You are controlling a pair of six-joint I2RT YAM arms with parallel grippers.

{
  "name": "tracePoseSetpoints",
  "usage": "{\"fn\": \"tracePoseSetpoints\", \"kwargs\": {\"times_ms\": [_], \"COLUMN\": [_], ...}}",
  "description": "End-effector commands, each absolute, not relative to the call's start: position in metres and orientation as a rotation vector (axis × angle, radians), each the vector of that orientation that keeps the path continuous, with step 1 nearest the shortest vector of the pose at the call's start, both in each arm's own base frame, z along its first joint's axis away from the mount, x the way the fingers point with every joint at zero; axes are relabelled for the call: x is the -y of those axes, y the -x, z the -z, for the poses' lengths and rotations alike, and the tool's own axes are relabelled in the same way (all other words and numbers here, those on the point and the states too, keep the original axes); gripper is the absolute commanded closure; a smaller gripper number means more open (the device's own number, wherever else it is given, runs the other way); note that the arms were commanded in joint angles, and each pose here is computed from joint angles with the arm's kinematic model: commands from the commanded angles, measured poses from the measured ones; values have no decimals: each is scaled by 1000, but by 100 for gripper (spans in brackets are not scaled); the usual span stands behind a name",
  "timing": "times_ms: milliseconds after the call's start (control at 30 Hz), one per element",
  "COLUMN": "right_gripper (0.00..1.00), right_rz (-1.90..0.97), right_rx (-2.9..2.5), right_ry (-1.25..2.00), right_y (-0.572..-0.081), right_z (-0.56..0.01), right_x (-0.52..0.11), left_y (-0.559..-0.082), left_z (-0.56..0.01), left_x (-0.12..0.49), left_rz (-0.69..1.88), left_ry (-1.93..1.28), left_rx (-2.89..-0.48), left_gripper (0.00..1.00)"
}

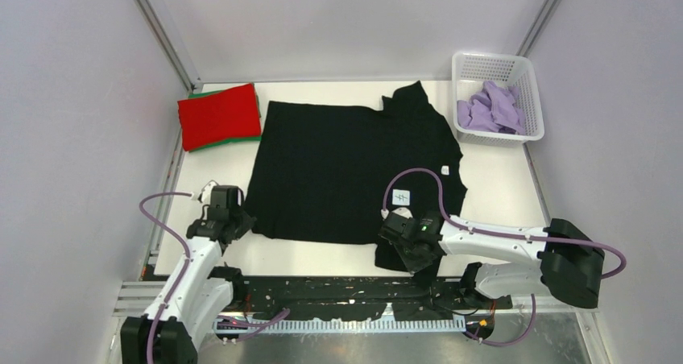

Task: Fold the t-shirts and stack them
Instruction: Grab the side of the flattened tshirt closest away from the robot with both arms, then fold the flattened tshirt in 1/3 of the way

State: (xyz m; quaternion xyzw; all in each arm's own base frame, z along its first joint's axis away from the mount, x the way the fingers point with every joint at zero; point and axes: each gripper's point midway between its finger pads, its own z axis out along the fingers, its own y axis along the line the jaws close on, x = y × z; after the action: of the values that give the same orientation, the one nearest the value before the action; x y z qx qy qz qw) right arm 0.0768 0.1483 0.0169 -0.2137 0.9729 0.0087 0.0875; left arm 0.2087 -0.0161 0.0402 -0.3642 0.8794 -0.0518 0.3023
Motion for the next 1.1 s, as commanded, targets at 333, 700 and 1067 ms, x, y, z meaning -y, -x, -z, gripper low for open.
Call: {"fn": "tracePoseSetpoints", "kwargs": {"times_ms": [333,700,1067], "right_gripper": [95,95,95], "right_rz": [-97,-115,-42], "right_rx": [-2905,-2700,-2547], "right_ry": [787,443,216], "right_y": [-41,-110,-185], "right_z": [-53,-80,-108], "right_x": [-139,-140,-118], "left_y": [-167,-199,-245], "left_z": [-45,-75,-101], "left_x": [22,35,26], "left_rz": [276,389,351], "left_ry": [1010,946,984], "left_rx": [-2216,-2159,-2067], "left_gripper": [100,100,100]}}
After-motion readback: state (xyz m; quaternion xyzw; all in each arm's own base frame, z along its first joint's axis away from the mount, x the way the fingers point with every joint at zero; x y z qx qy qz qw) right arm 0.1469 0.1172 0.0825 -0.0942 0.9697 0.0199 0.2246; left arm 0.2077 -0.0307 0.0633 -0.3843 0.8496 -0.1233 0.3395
